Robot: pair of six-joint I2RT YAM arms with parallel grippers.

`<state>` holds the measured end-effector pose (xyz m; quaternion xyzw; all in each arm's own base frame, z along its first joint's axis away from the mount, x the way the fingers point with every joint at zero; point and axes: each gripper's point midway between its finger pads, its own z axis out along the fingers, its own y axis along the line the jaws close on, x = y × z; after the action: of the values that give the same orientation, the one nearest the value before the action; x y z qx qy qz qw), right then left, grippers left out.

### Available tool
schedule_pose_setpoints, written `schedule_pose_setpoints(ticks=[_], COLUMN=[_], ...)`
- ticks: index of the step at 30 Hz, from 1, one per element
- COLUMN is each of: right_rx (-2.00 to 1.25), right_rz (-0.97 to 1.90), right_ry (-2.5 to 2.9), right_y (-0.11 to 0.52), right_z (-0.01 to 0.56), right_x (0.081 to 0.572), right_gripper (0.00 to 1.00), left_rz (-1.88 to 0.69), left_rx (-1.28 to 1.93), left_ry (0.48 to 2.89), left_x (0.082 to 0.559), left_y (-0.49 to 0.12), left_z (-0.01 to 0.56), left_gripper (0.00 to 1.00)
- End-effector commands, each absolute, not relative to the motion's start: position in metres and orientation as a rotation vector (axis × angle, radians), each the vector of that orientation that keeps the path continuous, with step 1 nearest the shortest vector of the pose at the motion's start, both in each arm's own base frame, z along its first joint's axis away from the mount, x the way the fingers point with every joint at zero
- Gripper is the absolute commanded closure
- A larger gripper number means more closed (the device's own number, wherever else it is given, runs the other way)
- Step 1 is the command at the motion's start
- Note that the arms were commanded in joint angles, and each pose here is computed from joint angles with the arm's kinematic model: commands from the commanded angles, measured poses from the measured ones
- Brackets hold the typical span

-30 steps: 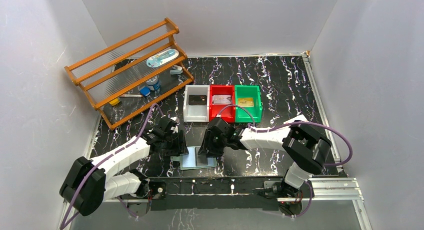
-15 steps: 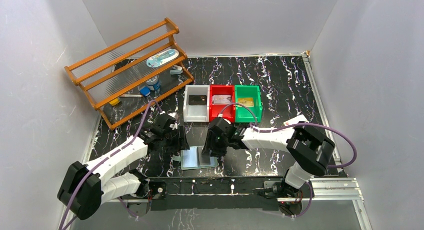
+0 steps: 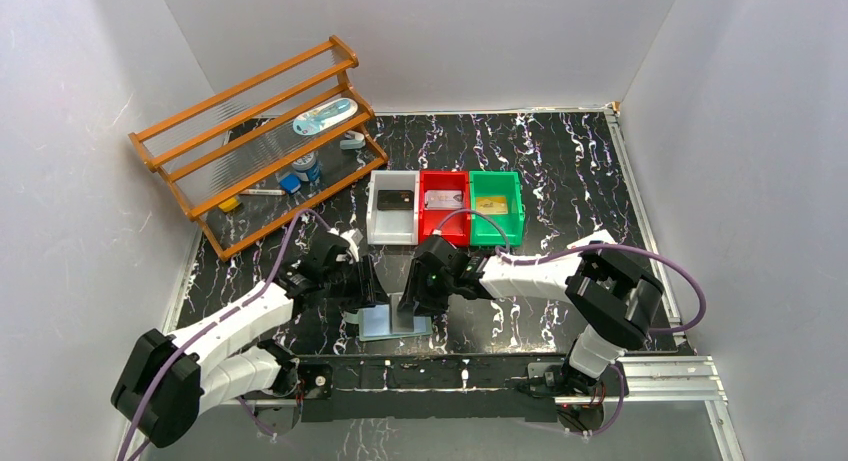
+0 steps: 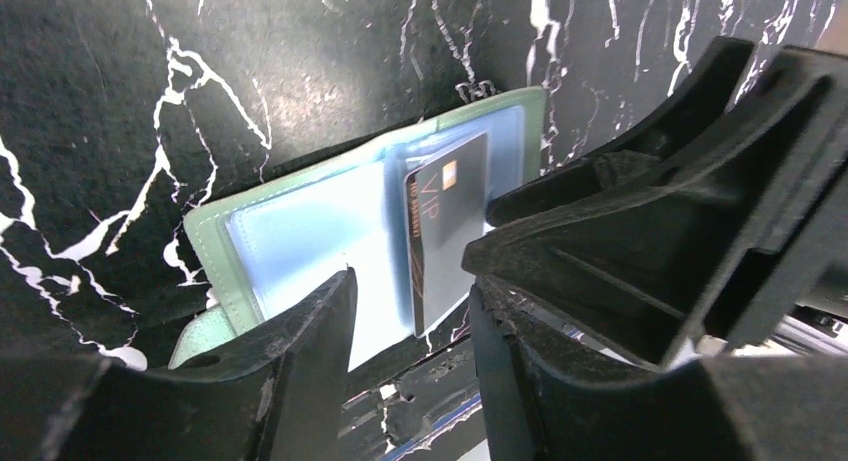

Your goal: Take the credit cards out of the card holder

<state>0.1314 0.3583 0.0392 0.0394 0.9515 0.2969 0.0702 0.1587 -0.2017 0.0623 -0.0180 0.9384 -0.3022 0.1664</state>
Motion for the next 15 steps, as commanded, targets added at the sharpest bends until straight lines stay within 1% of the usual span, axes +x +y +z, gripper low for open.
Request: schedule_pose_setpoints(ticks=[1,12,15], right_rx=[0.153,0.163,0.163], right_rz=[0.828,0.818,0.816], right_ry=[2.892,2.903,2.906], right_y=[0.348,0.347,0.347], right_z=[0.024,0.02,0.019], right_x=[0.129,0.127,0.127], right_gripper=[0.46,0.46,0.46], left_rz=[-0.954,-1.046,-1.071], left_rx=[-0.115,-0.205,-0.224], left_ry=[2.688,2.665,2.653], left_x=[0.15,0.145,0.144], left_y=[-0.209,-0.215,-0.216], left_z=[0.056,0.041,0.039], left_gripper=[0.58,0.68,0.72])
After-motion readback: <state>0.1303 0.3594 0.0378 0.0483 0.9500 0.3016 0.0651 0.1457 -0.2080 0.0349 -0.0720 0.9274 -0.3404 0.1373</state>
